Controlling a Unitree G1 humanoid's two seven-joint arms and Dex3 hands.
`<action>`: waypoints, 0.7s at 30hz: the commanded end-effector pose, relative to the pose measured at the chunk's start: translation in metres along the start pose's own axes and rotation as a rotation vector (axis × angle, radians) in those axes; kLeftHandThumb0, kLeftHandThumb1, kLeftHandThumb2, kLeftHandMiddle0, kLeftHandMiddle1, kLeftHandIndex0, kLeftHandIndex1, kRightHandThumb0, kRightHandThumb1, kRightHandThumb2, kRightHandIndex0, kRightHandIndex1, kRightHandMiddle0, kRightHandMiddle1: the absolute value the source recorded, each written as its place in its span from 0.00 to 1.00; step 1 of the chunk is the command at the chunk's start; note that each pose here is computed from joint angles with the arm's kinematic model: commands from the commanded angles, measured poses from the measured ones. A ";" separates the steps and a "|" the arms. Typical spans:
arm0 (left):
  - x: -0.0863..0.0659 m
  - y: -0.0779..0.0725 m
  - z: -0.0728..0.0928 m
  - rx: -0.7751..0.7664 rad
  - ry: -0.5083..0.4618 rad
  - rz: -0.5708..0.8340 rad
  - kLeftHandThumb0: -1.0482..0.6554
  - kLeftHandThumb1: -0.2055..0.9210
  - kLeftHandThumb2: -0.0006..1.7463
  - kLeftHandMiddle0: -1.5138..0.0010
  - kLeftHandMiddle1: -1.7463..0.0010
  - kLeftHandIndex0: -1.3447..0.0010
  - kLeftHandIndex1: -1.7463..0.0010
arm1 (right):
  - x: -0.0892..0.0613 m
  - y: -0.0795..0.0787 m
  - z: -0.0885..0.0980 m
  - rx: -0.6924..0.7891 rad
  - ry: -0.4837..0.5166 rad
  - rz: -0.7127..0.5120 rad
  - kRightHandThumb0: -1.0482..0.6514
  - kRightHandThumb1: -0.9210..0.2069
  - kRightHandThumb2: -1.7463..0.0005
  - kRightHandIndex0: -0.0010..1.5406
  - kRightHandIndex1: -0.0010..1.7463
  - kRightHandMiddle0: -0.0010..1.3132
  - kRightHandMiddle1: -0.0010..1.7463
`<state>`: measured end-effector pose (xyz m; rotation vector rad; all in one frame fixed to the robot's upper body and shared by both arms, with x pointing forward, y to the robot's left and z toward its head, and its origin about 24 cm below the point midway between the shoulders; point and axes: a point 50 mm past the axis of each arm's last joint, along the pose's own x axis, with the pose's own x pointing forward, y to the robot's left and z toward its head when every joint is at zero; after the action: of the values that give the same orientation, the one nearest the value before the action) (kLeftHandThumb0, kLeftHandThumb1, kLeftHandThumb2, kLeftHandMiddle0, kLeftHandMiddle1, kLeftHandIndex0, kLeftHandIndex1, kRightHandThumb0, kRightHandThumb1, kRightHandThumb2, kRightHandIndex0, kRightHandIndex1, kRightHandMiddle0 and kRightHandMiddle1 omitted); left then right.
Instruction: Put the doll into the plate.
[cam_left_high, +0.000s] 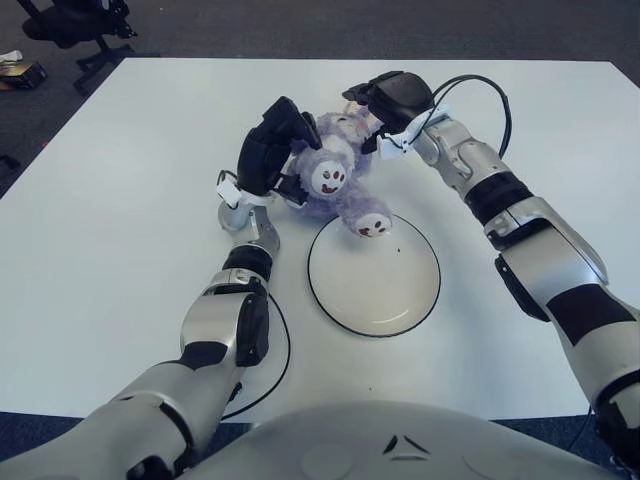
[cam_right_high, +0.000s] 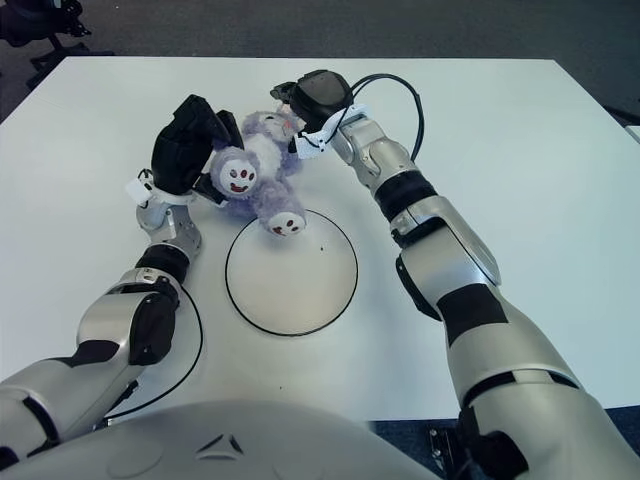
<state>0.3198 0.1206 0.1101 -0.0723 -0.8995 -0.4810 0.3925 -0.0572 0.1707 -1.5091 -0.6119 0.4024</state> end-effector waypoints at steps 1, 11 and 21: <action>-0.028 -0.012 -0.010 -0.054 0.085 0.053 0.62 0.38 0.82 0.56 0.00 0.66 0.00 | 0.004 -0.008 0.002 0.012 -0.012 0.002 0.30 0.12 1.00 0.28 0.00 0.33 0.00; -0.027 -0.012 -0.012 -0.087 0.087 0.072 0.62 0.39 0.82 0.56 0.00 0.67 0.00 | 0.004 -0.002 0.006 -0.004 -0.096 0.172 0.29 0.12 1.00 0.27 0.00 0.28 0.00; -0.026 -0.012 -0.013 -0.108 0.087 0.080 0.62 0.39 0.82 0.56 0.00 0.67 0.00 | 0.003 0.000 0.007 -0.012 -0.129 0.223 0.29 0.12 1.00 0.26 0.00 0.26 0.00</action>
<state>0.3204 0.1183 0.1097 -0.1204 -0.8896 -0.4778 0.3895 -0.0493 0.1642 -1.5667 -0.5437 0.6591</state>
